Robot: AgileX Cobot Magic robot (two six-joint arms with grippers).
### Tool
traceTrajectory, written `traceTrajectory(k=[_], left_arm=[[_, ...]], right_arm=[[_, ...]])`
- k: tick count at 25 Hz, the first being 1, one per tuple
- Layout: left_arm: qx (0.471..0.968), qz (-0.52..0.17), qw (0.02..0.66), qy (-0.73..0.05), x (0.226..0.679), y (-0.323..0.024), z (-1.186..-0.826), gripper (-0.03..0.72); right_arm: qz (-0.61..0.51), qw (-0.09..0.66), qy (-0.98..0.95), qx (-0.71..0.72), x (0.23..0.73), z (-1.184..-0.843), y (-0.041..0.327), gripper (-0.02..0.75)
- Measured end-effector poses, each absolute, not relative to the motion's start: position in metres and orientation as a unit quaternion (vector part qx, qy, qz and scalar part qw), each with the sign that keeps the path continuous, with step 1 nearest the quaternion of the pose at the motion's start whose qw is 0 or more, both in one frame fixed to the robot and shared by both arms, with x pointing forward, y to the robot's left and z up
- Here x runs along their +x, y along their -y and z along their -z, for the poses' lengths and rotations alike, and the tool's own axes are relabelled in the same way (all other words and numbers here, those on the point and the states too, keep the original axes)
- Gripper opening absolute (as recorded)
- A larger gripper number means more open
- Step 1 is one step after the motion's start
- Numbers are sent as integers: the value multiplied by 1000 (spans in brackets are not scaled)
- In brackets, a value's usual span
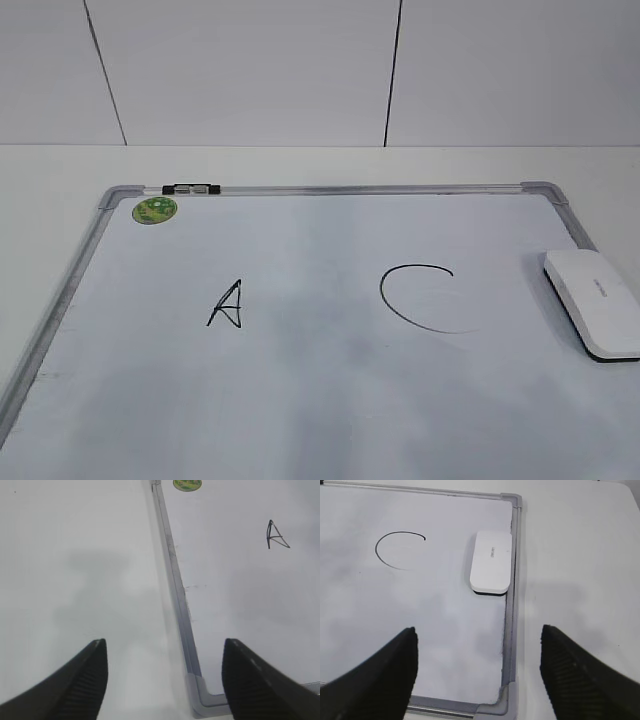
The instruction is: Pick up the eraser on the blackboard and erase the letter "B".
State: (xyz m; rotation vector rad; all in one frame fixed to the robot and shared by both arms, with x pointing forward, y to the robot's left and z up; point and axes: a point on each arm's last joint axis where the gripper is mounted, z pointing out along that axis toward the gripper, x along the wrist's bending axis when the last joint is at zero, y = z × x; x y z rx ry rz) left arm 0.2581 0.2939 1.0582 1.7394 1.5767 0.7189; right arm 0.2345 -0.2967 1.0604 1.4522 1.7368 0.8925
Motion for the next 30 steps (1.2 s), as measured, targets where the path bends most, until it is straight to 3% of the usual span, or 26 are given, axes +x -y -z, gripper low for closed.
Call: traceTrajectory(k=[16, 30], left_arm=[[633, -316, 389, -589, 232, -295, -1051, 418], [631, -316, 389, -592, 232, -296, -1051, 413]], right_arm=[[-341, 339, -670, 566, 232, -1046, 297, 594], [-341, 340, -659, 577, 231, -1046, 298, 594]])
